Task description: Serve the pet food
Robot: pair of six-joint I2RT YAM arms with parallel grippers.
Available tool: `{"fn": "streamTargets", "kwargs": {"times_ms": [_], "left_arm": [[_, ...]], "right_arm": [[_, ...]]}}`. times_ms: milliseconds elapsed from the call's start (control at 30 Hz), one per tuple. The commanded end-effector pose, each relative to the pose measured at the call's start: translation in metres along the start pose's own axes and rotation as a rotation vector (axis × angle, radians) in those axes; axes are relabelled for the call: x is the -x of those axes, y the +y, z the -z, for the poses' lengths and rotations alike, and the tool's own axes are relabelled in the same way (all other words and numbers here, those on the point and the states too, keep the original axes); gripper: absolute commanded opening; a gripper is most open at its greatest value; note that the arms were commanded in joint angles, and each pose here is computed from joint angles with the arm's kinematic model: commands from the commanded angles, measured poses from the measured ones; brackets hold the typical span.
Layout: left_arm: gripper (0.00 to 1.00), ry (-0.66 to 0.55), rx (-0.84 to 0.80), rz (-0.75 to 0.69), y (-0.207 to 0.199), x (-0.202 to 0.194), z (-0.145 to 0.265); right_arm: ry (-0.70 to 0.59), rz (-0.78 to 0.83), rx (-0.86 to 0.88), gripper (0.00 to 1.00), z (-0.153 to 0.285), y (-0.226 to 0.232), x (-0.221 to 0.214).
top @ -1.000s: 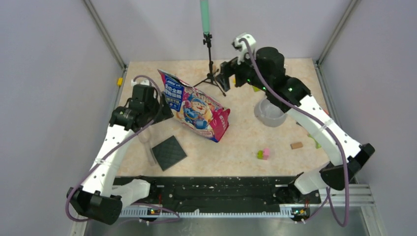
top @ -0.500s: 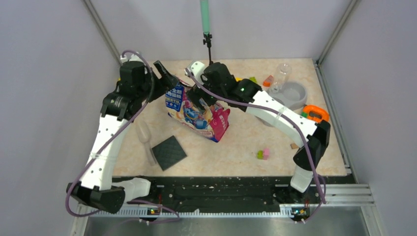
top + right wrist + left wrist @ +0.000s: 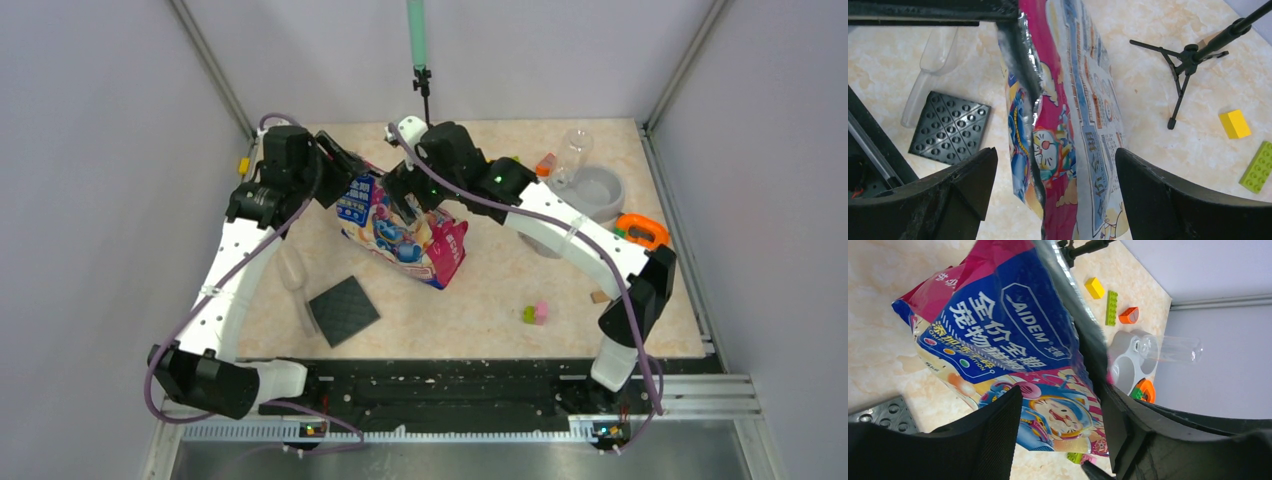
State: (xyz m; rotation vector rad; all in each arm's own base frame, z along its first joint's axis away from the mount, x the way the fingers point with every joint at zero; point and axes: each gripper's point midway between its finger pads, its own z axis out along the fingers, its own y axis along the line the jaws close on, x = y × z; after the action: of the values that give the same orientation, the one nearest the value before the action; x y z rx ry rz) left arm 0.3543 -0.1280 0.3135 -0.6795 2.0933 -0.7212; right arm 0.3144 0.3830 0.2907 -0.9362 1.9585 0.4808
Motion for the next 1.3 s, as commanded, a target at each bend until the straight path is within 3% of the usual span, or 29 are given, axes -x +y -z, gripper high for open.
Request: {"fn": "streamTargets", "kwargs": {"times_ms": [0, 467, 667, 867, 967, 1133, 1267], "left_arm": [[0.61, -0.092, -0.043, 0.054, -0.005, 0.017, 0.009], [0.6, -0.032, -0.078, 0.056, -0.01, 0.01, -0.008], [0.5, 0.005, -0.059, 0.063, -0.003, 0.002, -0.018], [0.47, 0.011, -0.047, 0.067, 0.002, -0.002, -0.023], [0.36, 0.018, -0.044, 0.071, 0.004, -0.004, -0.026], [0.02, 0.009, -0.042, 0.075, 0.005, -0.003, -0.026], [0.0, -0.001, -0.066, 0.076, 0.0, -0.001, -0.022]], "right_arm": [[-0.133, -0.096, -0.015, 0.89, 0.028, -0.013, 0.033], [-0.148, -0.165, -0.05, 0.88, 0.036, -0.024, 0.036], [-0.18, -0.189, -0.06, 0.88, 0.036, -0.026, 0.045], [-0.2, -0.2, -0.053, 0.88, 0.034, -0.024, 0.051], [-0.204, -0.203, -0.072, 0.88, 0.032, -0.028, 0.053], [-0.22, -0.231, -0.058, 0.88, 0.032, -0.028, 0.06], [-0.205, -0.247, -0.072, 0.88, 0.026, -0.032, 0.058]]}}
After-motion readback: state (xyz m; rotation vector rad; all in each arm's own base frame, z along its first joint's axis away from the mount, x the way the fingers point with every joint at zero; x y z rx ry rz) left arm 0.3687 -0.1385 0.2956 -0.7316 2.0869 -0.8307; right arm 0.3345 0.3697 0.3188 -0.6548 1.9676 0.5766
